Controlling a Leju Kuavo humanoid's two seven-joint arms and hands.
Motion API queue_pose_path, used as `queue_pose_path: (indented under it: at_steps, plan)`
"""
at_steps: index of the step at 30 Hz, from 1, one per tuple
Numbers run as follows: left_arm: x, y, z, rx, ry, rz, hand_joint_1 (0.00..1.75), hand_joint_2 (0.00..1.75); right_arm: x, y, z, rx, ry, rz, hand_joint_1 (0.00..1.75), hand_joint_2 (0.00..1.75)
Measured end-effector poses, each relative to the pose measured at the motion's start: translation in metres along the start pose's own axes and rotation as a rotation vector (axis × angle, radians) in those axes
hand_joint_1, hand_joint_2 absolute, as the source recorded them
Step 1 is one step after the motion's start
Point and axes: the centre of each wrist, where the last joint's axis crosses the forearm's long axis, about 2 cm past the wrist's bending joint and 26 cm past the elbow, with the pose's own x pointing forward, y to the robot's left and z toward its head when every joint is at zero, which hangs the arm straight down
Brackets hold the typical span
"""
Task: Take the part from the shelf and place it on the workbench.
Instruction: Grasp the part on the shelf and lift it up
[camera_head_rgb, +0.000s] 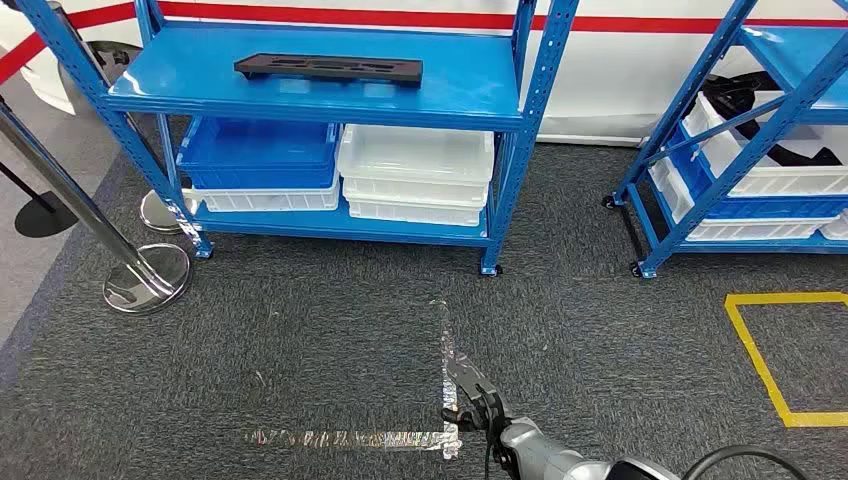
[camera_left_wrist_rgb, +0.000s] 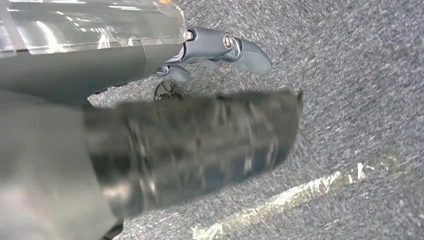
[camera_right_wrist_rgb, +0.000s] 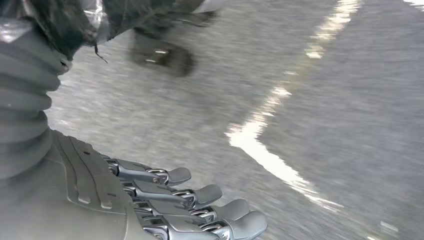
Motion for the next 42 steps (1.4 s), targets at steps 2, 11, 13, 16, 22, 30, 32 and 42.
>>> queue_pose_path:
  at_steps: [2,11,13,16,22,30,32,42]
  plan:
    - [0.003,-0.002,0.000,-0.003,-0.002,0.007,0.00,0.00,0.009,0.003,-0.003,0.011,-0.041,-0.004,0.00,0.00]
    - [0.021,-0.017,0.001,-0.029,-0.014,0.040,0.00,0.00,0.088,0.036,-0.017,0.147,-0.381,-0.039,0.00,0.00]
    - [0.026,-0.019,0.001,-0.033,-0.016,0.043,0.00,0.00,0.109,0.046,-0.017,0.189,-0.458,-0.052,0.00,0.00]
    - [0.029,-0.022,0.001,-0.037,-0.014,0.044,0.00,0.00,0.131,0.060,-0.013,0.241,-0.553,-0.073,0.00,0.00]
    - [0.030,-0.025,0.002,-0.042,-0.006,0.053,0.00,0.00,0.161,0.077,-0.006,0.312,-0.675,-0.104,0.00,0.00]
    - [0.050,-0.033,0.002,-0.013,-0.046,0.021,0.00,0.00,0.219,0.115,0.024,0.465,-0.908,-0.152,0.00,0.00]
    - [0.055,-0.035,0.002,-0.002,-0.056,0.009,0.00,0.00,0.231,0.124,0.035,0.509,-0.961,-0.164,0.00,0.00]
    - [0.067,-0.044,0.004,-0.028,-0.050,-0.067,0.00,0.00,0.270,0.155,0.078,0.694,-1.134,-0.198,0.00,0.00]
